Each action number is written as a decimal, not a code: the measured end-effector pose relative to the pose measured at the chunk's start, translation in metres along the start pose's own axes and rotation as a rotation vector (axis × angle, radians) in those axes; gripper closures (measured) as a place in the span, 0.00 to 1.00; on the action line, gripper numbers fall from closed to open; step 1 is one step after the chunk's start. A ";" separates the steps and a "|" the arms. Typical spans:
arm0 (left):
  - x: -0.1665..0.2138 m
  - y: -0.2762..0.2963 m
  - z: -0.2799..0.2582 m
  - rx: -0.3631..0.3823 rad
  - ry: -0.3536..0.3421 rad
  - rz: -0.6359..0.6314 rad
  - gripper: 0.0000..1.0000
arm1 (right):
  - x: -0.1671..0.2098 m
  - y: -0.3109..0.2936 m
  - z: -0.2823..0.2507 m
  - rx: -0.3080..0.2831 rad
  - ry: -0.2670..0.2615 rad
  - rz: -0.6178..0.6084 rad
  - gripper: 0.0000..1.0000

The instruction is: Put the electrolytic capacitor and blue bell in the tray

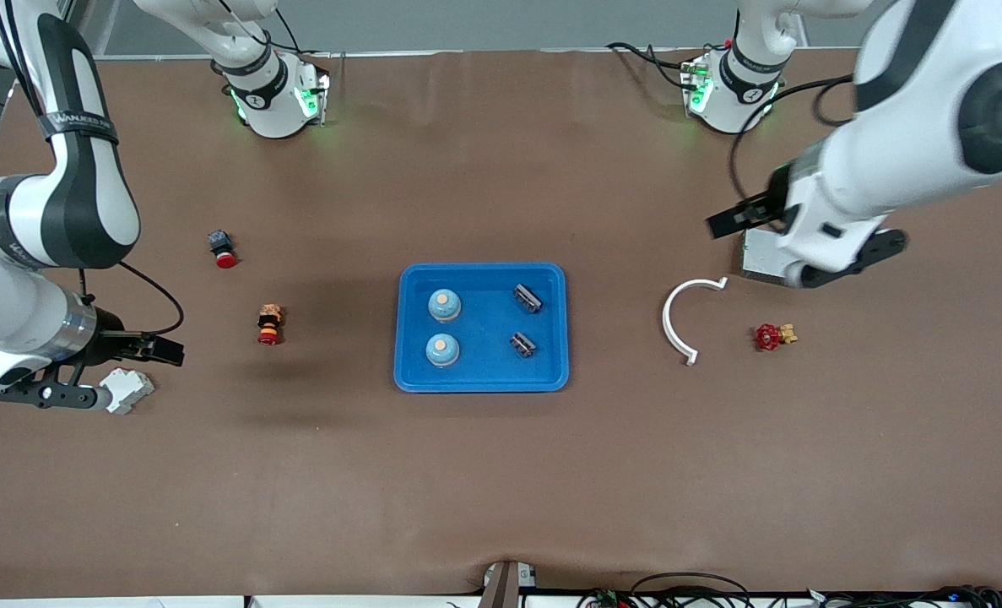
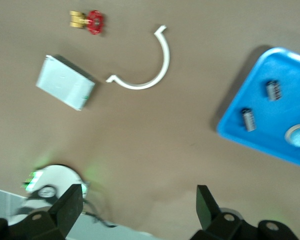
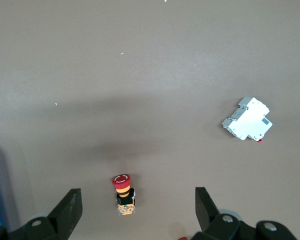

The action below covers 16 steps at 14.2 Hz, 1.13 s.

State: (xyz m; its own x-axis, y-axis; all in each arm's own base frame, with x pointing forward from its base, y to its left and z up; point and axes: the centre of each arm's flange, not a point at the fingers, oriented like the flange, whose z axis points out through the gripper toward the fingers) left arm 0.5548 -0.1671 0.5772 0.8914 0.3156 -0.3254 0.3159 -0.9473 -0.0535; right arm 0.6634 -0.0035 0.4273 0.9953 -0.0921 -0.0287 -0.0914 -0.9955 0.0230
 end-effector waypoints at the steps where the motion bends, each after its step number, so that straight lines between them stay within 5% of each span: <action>1: 0.003 -0.022 0.000 0.025 0.004 0.044 0.00 | 0.000 0.002 0.000 0.000 0.000 0.000 0.00; 7: 0.015 -0.152 0.021 0.027 0.016 0.269 0.00 | 0.001 0.009 -0.005 0.001 0.010 -0.012 0.00; 12: -0.017 -0.149 0.104 0.029 0.153 0.302 0.00 | -0.001 0.033 -0.034 0.000 0.044 -0.076 0.00; 16: -0.032 -0.133 0.122 0.049 0.193 0.340 0.00 | -0.011 0.035 -0.078 -0.002 -0.012 -0.085 0.00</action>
State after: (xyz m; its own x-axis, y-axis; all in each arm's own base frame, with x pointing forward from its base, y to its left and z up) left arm 0.4446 -0.0583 0.4794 0.9887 -0.0167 -0.1491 -0.0198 -0.9996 -0.0194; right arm 0.6519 -0.0356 0.5064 0.9990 -0.0079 -0.0429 -0.0070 -0.9997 0.0220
